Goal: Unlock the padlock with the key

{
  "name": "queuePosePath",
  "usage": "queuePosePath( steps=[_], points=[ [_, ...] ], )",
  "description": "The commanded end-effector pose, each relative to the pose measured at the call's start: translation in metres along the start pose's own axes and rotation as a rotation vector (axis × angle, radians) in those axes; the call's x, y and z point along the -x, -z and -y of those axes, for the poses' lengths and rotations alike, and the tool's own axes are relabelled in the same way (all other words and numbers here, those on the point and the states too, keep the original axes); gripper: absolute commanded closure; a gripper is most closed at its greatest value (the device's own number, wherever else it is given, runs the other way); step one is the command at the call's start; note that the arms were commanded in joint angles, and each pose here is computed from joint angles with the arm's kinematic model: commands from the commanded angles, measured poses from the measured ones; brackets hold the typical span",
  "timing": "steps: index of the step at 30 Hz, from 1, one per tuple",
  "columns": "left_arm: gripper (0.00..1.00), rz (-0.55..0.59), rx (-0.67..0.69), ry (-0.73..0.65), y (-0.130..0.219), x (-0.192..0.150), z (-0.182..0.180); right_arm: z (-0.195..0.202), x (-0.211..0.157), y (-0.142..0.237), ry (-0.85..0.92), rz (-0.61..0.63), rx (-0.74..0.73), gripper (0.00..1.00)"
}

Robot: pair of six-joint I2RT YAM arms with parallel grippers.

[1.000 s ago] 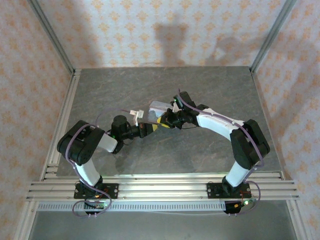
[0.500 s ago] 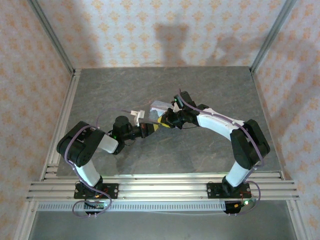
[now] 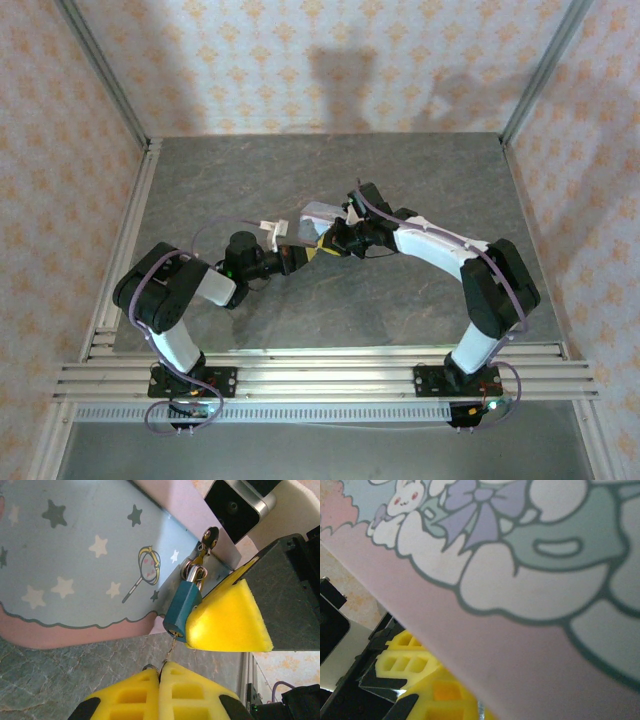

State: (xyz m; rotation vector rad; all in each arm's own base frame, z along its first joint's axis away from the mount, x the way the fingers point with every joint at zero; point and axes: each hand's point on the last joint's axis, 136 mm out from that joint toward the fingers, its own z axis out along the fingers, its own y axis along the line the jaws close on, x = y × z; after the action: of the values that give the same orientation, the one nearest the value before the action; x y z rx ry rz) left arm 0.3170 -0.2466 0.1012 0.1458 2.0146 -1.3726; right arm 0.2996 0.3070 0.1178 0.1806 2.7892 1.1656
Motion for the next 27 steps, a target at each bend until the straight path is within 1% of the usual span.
queuePosePath(
  steps=[1,4,9,14,21,27],
  points=[
    [1.00,0.160,-0.127,-0.164,0.002,0.054,0.048,0.003,-0.041,-0.008,-0.010,-0.165,-0.011,1.00],
    [1.00,0.152,-0.154,-0.149,0.000,0.057,0.053,0.005,-0.041,-0.010,-0.009,-0.166,-0.015,1.00],
    [1.00,0.131,-0.162,-0.149,-0.001,0.058,0.057,0.011,-0.042,-0.012,0.018,-0.169,-0.024,1.00],
    [1.00,0.107,-0.167,-0.142,-0.003,0.059,0.054,0.017,-0.047,-0.016,0.031,-0.188,-0.026,1.00],
    [1.00,0.118,-0.169,-0.128,0.003,0.068,0.043,0.019,-0.052,-0.019,0.051,-0.214,-0.003,1.00],
    [1.00,0.102,-0.171,-0.155,0.002,0.068,0.042,0.015,-0.056,-0.022,0.052,-0.241,0.034,1.00]
  ],
)
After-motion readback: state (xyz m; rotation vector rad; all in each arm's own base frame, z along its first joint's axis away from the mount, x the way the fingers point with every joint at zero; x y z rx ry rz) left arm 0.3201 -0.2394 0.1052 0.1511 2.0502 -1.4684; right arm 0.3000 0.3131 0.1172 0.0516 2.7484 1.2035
